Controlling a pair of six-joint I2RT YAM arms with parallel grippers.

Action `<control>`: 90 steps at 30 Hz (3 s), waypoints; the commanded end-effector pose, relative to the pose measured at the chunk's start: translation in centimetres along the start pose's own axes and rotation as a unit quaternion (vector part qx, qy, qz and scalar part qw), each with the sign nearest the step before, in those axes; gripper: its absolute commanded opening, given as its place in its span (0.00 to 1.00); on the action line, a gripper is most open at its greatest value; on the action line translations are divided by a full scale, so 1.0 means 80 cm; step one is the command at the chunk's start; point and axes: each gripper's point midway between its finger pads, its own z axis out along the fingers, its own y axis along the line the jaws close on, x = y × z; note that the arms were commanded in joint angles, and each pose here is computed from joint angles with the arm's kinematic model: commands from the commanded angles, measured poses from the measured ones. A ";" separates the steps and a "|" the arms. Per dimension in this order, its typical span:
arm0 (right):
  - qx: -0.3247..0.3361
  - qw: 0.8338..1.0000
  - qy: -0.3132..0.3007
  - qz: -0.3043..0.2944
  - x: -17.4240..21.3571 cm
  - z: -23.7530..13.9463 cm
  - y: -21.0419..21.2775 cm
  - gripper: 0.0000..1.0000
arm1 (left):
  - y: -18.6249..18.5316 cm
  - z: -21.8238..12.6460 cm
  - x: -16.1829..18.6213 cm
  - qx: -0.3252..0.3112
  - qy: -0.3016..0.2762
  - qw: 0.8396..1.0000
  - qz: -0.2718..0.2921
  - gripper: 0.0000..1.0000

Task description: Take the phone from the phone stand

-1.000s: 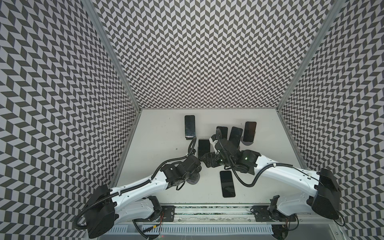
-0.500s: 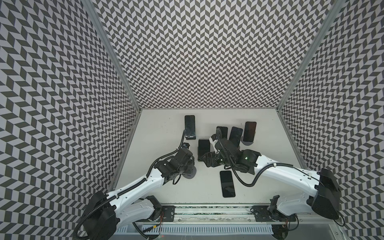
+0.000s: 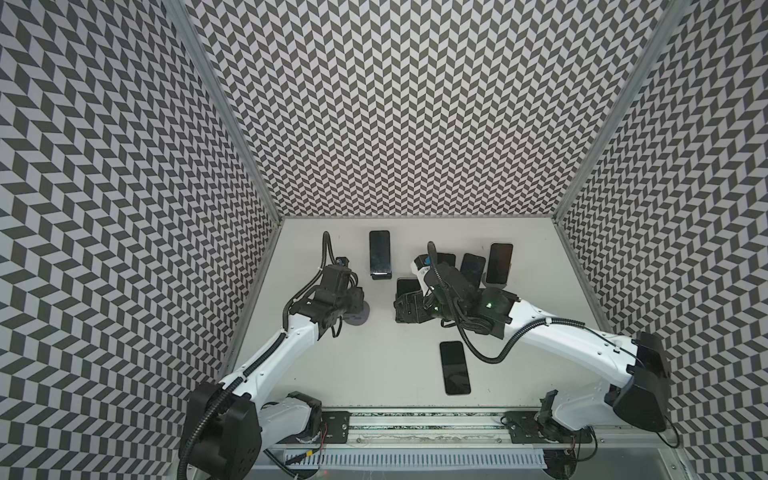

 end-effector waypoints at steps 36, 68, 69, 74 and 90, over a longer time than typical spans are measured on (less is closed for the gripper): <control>-0.022 0.998 0.056 -0.023 0.003 0.030 0.025 0.77 | 0.133 0.144 -0.136 -0.071 0.019 0.997 -0.034 0.58; -0.023 0.999 0.036 -0.011 -0.007 0.023 0.026 0.82 | 0.125 0.128 -0.154 -0.025 -0.014 0.997 -0.065 1.00; -0.023 0.999 0.037 -0.010 -0.006 0.023 0.026 0.83 | 0.124 0.125 -0.156 -0.023 -0.018 0.997 -0.066 1.00; -0.019 0.999 0.033 -0.008 -0.009 0.019 0.025 0.87 | 0.126 0.105 -0.169 -0.025 -0.045 0.996 -0.071 1.00; -0.008 1.000 0.021 0.016 -0.014 0.001 0.019 1.00 | 0.135 0.007 -0.221 -0.061 -0.141 0.986 -0.058 1.00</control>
